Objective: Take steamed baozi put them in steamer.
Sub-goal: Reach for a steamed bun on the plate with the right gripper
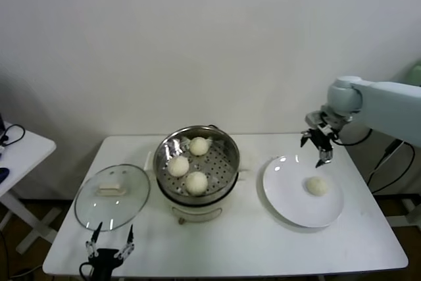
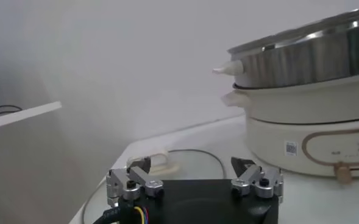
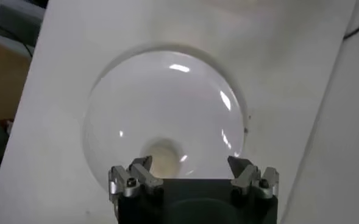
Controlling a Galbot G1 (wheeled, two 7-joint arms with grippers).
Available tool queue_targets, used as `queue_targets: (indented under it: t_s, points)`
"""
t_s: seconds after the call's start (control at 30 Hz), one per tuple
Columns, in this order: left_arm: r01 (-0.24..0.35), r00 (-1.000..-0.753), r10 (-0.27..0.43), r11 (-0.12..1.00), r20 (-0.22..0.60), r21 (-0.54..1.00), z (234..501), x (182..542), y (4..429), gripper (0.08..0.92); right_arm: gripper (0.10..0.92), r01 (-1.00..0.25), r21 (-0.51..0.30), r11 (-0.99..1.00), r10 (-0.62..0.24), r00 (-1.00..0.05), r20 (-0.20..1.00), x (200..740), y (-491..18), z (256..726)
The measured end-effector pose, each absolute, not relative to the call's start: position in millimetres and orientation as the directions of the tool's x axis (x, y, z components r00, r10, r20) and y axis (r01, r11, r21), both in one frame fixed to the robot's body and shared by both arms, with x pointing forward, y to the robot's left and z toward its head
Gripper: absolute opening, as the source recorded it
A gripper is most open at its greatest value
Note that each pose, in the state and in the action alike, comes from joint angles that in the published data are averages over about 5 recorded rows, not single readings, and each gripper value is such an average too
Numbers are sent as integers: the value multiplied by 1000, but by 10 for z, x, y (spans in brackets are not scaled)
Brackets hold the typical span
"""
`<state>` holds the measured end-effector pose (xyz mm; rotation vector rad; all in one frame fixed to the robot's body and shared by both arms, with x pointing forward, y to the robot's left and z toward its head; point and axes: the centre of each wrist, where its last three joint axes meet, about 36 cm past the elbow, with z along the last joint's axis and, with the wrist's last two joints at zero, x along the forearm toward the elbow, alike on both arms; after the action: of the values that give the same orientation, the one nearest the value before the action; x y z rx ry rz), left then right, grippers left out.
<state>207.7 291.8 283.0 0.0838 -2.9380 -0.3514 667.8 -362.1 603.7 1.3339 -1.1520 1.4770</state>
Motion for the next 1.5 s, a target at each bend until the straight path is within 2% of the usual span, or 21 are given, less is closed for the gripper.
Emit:
queue_targets:
  t_s: [0.63, 1.23, 1.37, 1.5]
  points:
    - [-26, -979, -75, 968, 189, 249, 2821, 2046, 2891, 823, 823, -989, -65, -134, 43, -72, 996, 6631, -3986, 5109]
    - [-28, -978, -79, 968, 194, 251, 2806, 2039, 2908, 823, 821, -994, -56, -96, 47, -61, 997, 6590, -4052, 4663]
    - [-29, -978, -80, 967, 193, 251, 2807, 2040, 2910, 823, 787, -994, -59, -90, 45, -64, 997, 6592, -4061, 4630]
    - [-30, -978, -80, 967, 193, 251, 2807, 2040, 2911, 823, 707, -994, -64, -89, 45, -69, 997, 6587, -4063, 4612]
